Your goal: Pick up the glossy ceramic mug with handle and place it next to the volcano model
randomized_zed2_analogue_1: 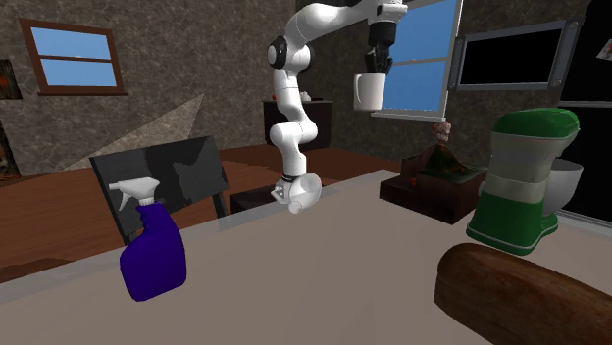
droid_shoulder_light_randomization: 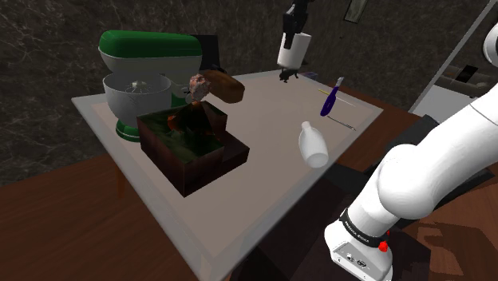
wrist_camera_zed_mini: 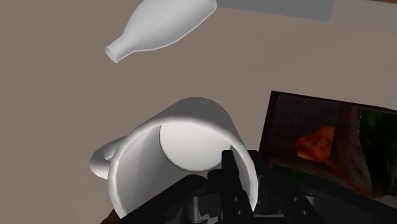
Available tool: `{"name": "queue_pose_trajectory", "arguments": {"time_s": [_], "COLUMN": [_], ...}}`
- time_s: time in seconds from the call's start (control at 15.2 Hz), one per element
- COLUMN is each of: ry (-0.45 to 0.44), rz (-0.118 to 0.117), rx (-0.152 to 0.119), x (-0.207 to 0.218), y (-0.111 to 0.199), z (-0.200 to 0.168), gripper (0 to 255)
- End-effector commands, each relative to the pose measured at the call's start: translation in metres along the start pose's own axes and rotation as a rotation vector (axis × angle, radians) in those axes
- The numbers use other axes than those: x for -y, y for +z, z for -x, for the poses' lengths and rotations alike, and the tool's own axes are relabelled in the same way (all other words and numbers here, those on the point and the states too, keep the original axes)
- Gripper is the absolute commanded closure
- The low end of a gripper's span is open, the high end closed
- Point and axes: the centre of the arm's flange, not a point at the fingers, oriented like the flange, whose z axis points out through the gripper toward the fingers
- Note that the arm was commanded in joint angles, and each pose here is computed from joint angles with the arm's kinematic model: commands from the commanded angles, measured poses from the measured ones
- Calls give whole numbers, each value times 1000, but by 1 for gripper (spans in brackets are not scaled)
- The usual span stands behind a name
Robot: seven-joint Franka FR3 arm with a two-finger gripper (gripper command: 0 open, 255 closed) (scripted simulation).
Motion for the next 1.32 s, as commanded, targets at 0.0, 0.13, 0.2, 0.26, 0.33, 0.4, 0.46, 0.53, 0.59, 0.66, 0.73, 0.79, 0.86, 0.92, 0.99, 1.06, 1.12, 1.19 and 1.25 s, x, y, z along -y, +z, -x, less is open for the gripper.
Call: {"name": "queue_pose_trajectory", "arguments": {"time_s": [0.0,0.13,0.2,0.26,0.33,0.4,0.46,0.53,0.59,0.66,0.73,0.79,0.86,0.92,0.99,1.06,1.12,1.19,1.25], "ry": [0,0,0,0,0,0,0,0,0,0,0,0,0,0,0,0,0,0,0], "rz": [0,0,0,0,0,0,0,0,0,0,0,0,0,0,0,0,0,0,0], "rx": [-1,-1,-1,-1,-1,-1,-1,-1,-1,-1,-1,-1,-1,-1,-1,-1,-1,-1,-1], "x": [1,1,1,2,2,2,2,3,3,3,3,4,4,4,4,4,5,5,5], "y": [11,21,26,32,37,42,48,53,58,63,69,74,79,84,90,95,100,106,111], "z": [0,0,-1,-1,-1,-1,-1,-1,-1,-1,-1,-1,-1,-1,-1,-1,-1,-1,-2], "gripper": [255,255,255,255,255,255,255,255,255,255,255,255,255,255,255,255,255,255,255]}}
